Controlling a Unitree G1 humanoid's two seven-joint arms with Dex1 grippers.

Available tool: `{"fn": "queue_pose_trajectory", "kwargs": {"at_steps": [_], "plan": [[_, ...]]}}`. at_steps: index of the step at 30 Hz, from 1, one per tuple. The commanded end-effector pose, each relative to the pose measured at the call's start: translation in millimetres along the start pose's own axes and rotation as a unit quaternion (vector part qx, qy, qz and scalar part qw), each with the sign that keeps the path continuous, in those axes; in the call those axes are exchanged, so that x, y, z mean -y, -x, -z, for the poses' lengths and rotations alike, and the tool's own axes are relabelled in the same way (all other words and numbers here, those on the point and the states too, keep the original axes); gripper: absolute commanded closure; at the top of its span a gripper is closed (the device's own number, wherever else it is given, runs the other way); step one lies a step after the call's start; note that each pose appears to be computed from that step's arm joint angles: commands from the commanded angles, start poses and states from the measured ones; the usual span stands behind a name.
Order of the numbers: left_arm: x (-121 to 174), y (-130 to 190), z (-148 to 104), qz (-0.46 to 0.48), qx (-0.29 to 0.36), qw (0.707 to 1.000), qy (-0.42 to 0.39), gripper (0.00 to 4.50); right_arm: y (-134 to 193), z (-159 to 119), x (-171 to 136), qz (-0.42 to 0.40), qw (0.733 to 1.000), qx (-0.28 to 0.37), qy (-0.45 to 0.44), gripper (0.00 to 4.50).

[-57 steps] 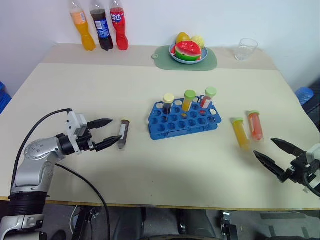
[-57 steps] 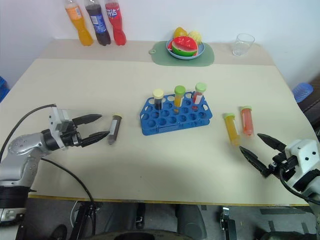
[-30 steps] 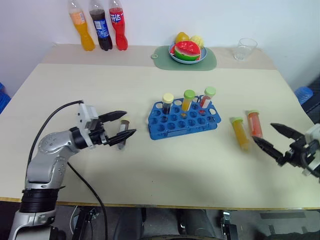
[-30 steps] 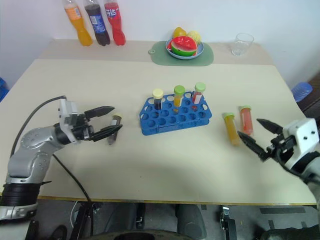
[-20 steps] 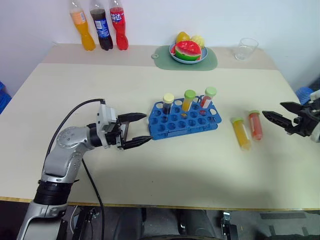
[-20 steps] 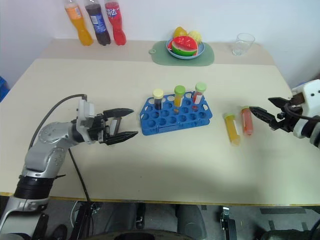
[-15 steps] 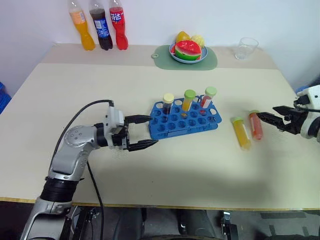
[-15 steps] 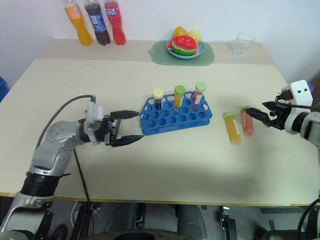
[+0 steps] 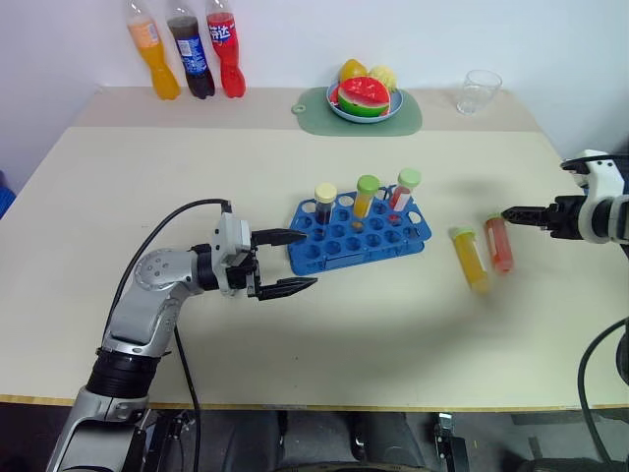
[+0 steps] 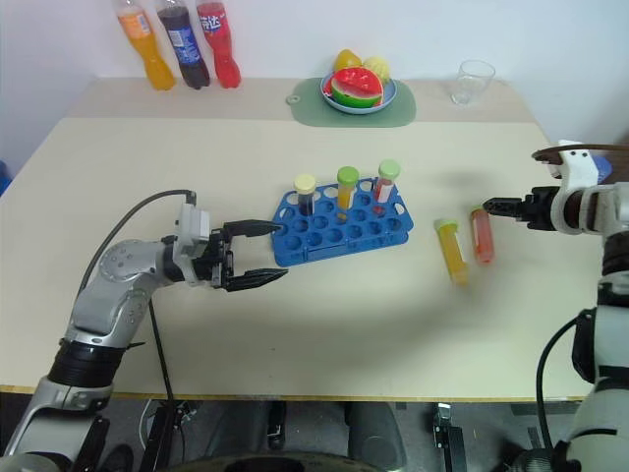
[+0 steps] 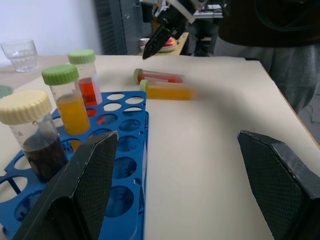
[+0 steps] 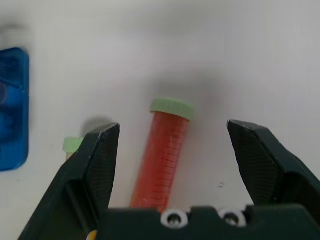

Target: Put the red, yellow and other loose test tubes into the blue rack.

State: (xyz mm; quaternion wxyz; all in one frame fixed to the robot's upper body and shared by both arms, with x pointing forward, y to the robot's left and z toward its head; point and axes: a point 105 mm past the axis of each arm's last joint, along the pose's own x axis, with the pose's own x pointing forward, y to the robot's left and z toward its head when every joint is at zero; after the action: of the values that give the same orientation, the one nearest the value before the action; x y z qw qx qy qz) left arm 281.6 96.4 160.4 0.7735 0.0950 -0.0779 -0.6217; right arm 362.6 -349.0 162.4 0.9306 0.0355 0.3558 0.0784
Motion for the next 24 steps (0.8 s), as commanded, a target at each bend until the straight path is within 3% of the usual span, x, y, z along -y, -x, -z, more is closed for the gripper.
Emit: {"fn": "queue_pose_trajectory", "kwargs": {"at_steps": [1, 13, 16, 20, 21, 24], "plan": [[3.9, -0.5, -8.2, 0.003, 0.006, 1.0, -0.013, 0.57, -1.3, 1.0, 0.5, 0.005, 1.0, -0.025, 0.006, 0.7], [13.6, 5.1, -7.0, -0.018, 0.002, 1.0, 0.006, 0.57, -26.5, 9.8, -6.7, 0.007, 0.998, -0.065, 0.017, 0.7], [17.0, 8.1, -6.9, -0.027, -0.001, 1.0, 0.011, 0.53, -31.3, 16.4, -6.1, 0.011, 0.996, -0.08, 0.029, 1.6], [21.2, 10.3, -6.2, -0.034, -0.004, 0.999, 0.018, 0.53, -36.8, 21.0, -7.2, 0.011, 0.995, -0.088, 0.046, 3.46], [21.4, 10.4, -6.2, -0.036, -0.005, 0.999, 0.018, 0.53, -37.8, 21.3, -6.6, 0.011, 0.995, -0.087, 0.056, 3.7], [20.4, 10.3, -6.0, -0.037, -0.005, 0.999, 0.019, 0.53, -38.4, 17.6, -8.6, -0.009, 0.995, -0.068, 0.076, 3.74]]}}
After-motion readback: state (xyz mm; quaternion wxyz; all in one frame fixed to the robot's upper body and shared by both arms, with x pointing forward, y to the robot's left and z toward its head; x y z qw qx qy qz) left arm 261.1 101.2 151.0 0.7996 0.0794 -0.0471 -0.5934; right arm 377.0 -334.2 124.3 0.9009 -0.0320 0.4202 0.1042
